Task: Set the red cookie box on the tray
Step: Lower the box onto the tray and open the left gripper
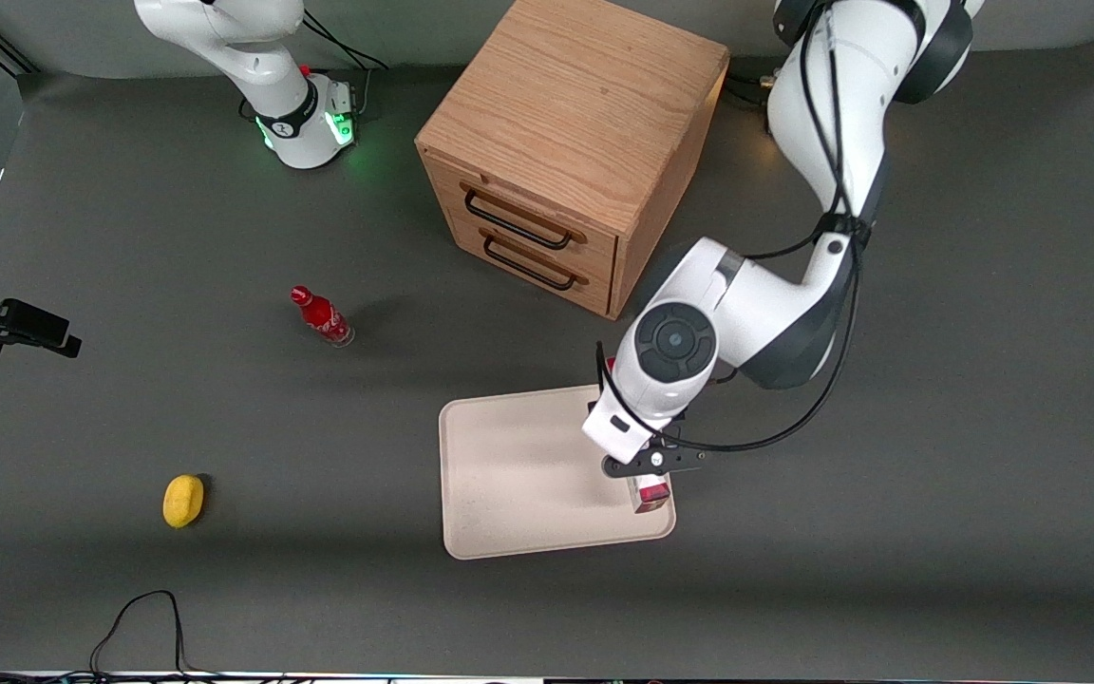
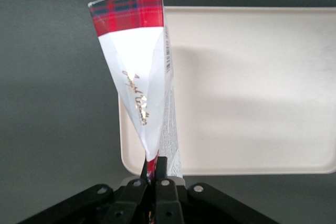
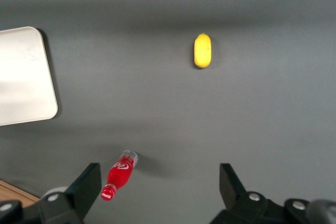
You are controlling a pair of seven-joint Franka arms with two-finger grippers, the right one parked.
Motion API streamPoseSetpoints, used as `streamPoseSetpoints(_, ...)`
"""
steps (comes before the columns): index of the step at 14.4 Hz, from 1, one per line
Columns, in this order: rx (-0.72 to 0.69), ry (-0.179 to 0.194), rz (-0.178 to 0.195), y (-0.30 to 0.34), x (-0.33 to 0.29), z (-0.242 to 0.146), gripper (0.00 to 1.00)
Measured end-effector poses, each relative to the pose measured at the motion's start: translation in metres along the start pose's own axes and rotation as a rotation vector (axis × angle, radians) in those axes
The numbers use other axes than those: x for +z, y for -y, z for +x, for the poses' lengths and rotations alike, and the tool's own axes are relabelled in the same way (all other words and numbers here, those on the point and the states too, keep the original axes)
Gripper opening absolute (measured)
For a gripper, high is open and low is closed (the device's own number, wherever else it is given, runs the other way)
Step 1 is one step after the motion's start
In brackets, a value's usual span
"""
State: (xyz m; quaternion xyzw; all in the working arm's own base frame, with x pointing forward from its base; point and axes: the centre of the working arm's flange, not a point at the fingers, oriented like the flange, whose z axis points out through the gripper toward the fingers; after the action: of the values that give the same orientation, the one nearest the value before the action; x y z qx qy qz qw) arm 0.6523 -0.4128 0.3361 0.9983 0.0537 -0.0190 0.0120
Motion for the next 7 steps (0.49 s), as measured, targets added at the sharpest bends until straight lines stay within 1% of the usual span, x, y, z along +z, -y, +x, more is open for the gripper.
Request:
streamPoseSetpoints(2, 0.024, 0.011, 0.011, 0.001, 0.027, 0.000, 0.03)
streamPoseSetpoints(7, 0.042, 0.020, 0.026, 0.008, 0.055, 0.005, 0.03)
